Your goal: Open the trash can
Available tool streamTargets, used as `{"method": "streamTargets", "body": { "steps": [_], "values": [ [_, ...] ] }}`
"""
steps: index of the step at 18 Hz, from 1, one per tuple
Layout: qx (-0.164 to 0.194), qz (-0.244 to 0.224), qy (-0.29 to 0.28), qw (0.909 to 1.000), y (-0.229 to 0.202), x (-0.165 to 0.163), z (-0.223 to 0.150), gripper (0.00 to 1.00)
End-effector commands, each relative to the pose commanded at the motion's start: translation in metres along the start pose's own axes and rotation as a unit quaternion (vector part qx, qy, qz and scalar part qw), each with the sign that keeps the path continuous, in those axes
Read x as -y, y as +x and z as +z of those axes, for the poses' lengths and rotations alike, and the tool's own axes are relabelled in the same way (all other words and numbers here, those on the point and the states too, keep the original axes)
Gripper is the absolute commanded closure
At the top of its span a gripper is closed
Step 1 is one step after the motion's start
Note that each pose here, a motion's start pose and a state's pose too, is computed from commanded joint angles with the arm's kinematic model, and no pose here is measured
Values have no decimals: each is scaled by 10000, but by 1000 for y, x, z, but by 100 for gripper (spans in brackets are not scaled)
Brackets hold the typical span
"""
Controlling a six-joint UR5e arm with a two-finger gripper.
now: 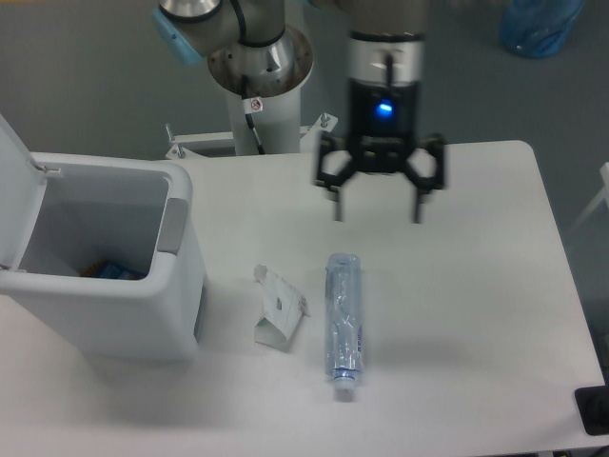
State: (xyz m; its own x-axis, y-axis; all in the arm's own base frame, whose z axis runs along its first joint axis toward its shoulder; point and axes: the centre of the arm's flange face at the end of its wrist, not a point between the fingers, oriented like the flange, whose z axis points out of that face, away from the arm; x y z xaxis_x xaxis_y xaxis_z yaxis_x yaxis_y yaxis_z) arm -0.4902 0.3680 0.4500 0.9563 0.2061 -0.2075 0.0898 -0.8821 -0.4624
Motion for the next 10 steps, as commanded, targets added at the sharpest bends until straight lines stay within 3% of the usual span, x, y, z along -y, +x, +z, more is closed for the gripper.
{"method": "streamTargets", "body": {
  "steps": [2,6,10],
  "values": [
    [-12,406,-210,9990,-23,-5,26,0],
    [48,623,-1103,9919,-55,-43,78,0],
    [-57,595,-1251,9903,-53,-57,92,0]
  ]
}}
